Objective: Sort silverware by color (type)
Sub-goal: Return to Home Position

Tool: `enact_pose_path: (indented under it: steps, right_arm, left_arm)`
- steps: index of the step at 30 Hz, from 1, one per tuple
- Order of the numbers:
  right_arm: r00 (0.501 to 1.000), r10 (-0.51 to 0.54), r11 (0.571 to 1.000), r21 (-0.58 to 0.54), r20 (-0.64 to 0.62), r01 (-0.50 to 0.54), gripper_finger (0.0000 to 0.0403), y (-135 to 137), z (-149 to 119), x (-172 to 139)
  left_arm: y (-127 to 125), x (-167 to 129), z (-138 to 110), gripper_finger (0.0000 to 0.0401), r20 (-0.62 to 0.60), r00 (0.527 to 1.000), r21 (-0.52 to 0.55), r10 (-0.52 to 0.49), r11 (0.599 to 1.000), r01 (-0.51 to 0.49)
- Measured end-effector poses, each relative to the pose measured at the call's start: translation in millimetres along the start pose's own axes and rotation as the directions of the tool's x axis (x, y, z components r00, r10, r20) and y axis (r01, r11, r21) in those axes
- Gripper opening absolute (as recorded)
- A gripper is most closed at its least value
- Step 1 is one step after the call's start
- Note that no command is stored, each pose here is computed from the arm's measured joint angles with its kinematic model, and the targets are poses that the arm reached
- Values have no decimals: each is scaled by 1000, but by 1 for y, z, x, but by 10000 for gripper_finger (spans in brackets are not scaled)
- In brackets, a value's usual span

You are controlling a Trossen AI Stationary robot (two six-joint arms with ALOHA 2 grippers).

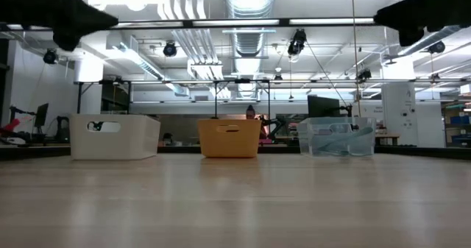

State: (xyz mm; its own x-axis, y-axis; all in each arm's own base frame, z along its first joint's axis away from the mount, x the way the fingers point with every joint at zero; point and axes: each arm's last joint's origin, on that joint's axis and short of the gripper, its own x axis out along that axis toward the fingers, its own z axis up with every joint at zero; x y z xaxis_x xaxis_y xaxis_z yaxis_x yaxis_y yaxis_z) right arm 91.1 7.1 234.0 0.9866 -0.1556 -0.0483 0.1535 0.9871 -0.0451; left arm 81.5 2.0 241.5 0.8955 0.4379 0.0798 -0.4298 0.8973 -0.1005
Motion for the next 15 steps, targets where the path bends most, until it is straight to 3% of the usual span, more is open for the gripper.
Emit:
enact_pose_path:
  steps: [8, 15]
  right_arm:
    - [999, 0, 1000, -28, 43, 2, 72, 0, -28, -3]
    - [998, -24, 998, -51, 50, 27, 72, 0, -46, 2]
  left_arm:
    - [8, 4, -41, 0, 46, 995, -77, 86, 994, -82]
    - [10, 8, -66, 0, 19, 993, -59, 119, 991, -118]
